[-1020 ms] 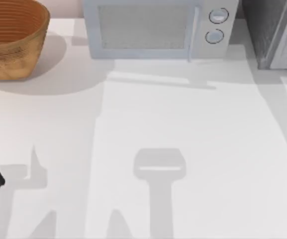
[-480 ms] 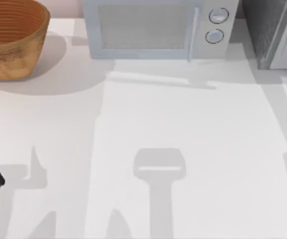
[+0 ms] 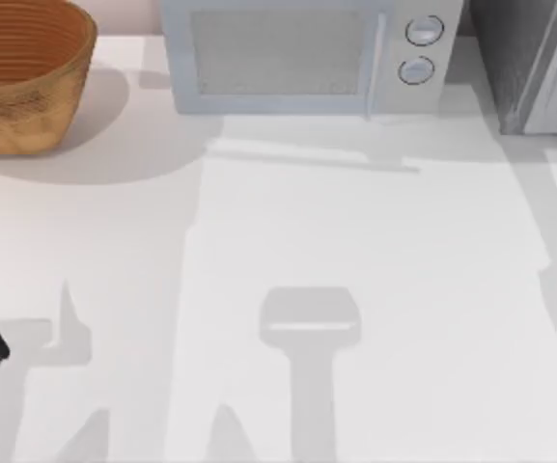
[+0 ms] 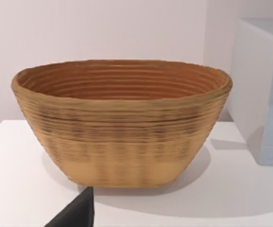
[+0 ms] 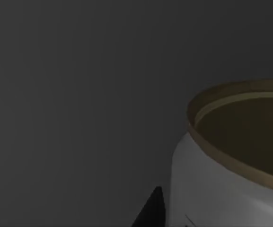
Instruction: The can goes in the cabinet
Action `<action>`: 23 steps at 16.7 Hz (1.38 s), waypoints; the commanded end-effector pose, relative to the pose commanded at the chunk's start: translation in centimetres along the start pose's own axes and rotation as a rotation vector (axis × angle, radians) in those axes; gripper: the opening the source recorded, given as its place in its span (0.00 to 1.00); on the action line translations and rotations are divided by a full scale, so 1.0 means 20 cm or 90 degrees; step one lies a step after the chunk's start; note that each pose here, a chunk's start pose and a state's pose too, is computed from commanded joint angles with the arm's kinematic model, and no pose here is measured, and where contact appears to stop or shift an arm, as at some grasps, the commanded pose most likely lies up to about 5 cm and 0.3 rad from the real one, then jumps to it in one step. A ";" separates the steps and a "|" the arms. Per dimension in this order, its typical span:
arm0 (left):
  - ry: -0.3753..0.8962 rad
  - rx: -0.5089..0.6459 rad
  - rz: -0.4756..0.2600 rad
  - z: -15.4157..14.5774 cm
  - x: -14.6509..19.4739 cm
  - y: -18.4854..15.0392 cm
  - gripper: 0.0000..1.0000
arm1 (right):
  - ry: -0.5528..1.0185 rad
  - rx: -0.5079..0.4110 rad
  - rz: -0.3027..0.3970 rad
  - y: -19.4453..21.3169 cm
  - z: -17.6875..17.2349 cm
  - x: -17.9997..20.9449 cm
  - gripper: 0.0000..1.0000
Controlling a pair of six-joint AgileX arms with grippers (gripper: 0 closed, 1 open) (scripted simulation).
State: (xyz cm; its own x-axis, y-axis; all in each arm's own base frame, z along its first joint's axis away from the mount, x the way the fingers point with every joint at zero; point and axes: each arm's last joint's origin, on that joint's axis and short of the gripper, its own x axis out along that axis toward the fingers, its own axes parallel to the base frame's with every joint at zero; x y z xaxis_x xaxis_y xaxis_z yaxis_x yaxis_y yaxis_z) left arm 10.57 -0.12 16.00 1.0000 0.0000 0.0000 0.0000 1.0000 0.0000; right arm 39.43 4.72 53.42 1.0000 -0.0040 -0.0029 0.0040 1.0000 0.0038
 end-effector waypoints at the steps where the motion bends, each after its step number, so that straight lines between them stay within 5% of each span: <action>1: 0.000 0.000 0.000 0.00 0.00 0.00 1.00 | -0.001 0.000 0.000 0.00 -0.01 0.02 0.00; 9: 0.000 0.000 0.000 0.00 0.00 0.00 1.00 | 0.000 0.000 0.001 -0.01 -0.02 0.06 0.00; 22: 0.000 0.000 0.000 0.00 0.00 0.00 1.00 | 0.000 0.000 0.001 -0.01 -0.02 0.06 0.98; 23: 0.000 0.000 0.000 0.00 0.00 0.00 1.00 | 0.000 0.000 0.001 -0.01 -0.02 0.06 1.00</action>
State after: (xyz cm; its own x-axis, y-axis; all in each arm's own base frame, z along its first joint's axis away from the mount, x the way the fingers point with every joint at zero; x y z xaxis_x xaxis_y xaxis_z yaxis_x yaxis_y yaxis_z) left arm 10.57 -0.12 16.00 1.0000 0.0000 0.0000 0.0000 1.0000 0.0000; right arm 40.62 4.49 52.97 1.0000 -0.0022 -0.0021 0.0022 1.0000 0.0039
